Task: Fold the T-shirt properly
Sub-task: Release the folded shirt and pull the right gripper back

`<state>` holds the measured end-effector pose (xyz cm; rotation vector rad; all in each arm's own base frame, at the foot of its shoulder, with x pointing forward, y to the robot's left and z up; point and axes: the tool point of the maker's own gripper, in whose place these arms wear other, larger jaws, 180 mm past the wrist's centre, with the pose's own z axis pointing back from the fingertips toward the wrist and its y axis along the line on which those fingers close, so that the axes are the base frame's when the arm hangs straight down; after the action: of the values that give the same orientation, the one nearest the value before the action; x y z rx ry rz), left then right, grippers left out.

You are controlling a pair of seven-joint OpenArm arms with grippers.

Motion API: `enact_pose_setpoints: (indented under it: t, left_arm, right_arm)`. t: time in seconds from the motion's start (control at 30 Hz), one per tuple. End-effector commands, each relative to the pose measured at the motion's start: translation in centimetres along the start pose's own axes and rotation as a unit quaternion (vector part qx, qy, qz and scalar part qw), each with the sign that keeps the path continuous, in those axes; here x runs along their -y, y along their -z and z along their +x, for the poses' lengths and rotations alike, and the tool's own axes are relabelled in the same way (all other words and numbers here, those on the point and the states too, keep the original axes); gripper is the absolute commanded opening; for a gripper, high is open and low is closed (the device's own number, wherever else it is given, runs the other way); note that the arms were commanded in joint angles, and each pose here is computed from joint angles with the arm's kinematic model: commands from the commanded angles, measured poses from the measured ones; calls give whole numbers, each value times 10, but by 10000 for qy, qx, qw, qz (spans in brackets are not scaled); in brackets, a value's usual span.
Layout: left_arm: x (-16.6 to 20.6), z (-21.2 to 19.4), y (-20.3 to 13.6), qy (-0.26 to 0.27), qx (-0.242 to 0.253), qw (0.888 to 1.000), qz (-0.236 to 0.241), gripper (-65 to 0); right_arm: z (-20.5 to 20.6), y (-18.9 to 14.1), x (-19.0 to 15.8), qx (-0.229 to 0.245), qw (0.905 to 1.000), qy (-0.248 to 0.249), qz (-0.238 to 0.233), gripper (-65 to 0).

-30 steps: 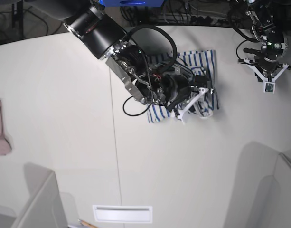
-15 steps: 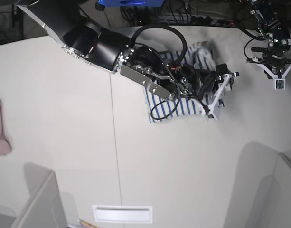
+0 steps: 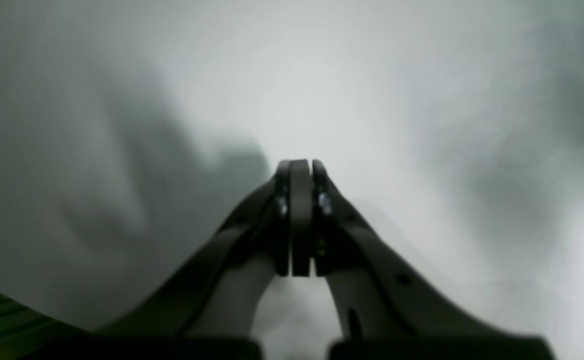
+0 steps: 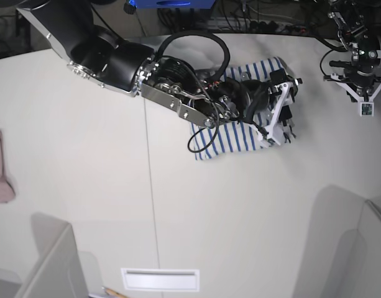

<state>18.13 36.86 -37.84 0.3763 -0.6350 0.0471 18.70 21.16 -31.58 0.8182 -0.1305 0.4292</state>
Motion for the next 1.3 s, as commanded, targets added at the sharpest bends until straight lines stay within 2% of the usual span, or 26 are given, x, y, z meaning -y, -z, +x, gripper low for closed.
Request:
enact_pose_setpoints:
  t: [0.0,0.07,0.17,0.27,0.33,0.47,0.57,0.6,0.67,0.77,0.83,0.93,1.17,1.27]
  left_arm:
    - [-3,12,-3,116,194,9997,6,-650]
    - [7,19,-8,411,291,9984,-240,-650]
    - [26,20,-19,803,383,9942,-612,-650]
    - [38,25,-32,820,536,9931,-643,-650]
    - [49,30,-40,581,736,9924,-791,-650]
    - [73,26,-49,-72,716,9848,-1581,-650]
    - [77,33,-58,-489,790,9740,-2067,-650]
    - [77,36,-62,-679,869,9691,-2206,-612]
    - [72,42,-70,-1013,1021,9607,-2375,-411]
    - [75,46,-77,-1230,1086,9502,-2650,-128]
    - [79,49,-79,-1292,1140,9450,-2780,0]
    - [89,55,-79,-1266,1196,9403,-2925,0]
    - [144,76,-71,-1093,1215,9140,-3713,0]
    - [151,80,-54,-1645,968,9061,-3777,0]
  right_arm:
    - [27,-13,-7,441,9987,-247,47,-369]
    - [39,-26,14,677,9973,-225,-185,-447]
    - [52,-52,51,1073,9930,-21,-491,-635]
    - [54,-78,91,1406,9865,439,-711,-650]
    - [50,-94,114,1617,9800,842,-798,-650]
    - [35,-117,147,1913,9662,1484,-891,-650]
    - [24,-123,156,1962,9611,1720,-911,-650]
    - [18,-121,157,1920,9610,1775,-903,-650]
    - [8,-117,160,1853,9603,1880,-908,-650]
    - [-3,-111,159,1739,9608,1966,-892,-650]
    - [-9,-108,158,1672,9615,2000,-875,-650]
    - [-11,-105,156,1648,9617,2020,-849,-650]
    - [-12,-105,155,1613,9623,2024,-834,-650]
    - [-15,-103,154,1502,9641,2038,-802,-650]
